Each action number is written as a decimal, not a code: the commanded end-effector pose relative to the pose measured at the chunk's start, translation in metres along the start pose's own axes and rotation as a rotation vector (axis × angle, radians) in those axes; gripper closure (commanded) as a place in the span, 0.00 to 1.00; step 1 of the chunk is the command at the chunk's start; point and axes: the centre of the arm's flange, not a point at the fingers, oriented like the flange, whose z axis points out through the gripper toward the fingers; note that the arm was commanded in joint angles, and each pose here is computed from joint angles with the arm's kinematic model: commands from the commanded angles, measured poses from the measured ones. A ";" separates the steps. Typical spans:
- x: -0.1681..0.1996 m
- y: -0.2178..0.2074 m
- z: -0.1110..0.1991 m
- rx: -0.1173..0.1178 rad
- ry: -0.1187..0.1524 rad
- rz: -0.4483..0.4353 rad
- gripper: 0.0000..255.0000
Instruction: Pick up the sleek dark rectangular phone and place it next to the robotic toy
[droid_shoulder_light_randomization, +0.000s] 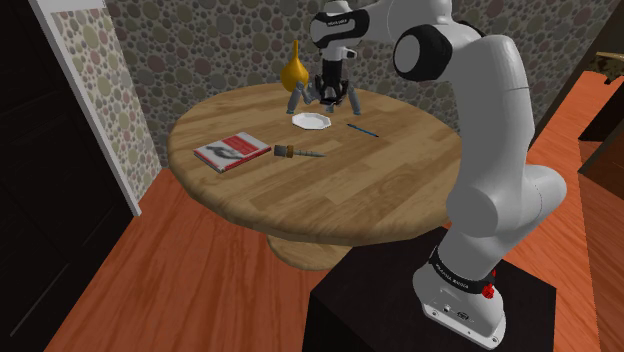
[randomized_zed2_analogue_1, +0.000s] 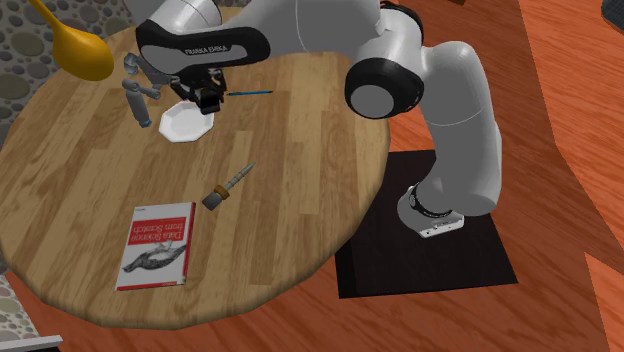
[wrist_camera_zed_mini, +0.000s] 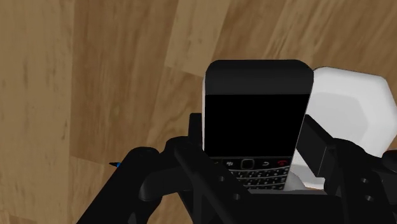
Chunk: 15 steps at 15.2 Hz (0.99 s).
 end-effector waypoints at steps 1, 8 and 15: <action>-0.001 -0.001 0.011 0.000 0.000 0.000 1.00; -0.002 -0.003 0.048 0.000 0.000 0.000 1.00; -0.003 -0.005 0.085 0.000 0.000 0.000 1.00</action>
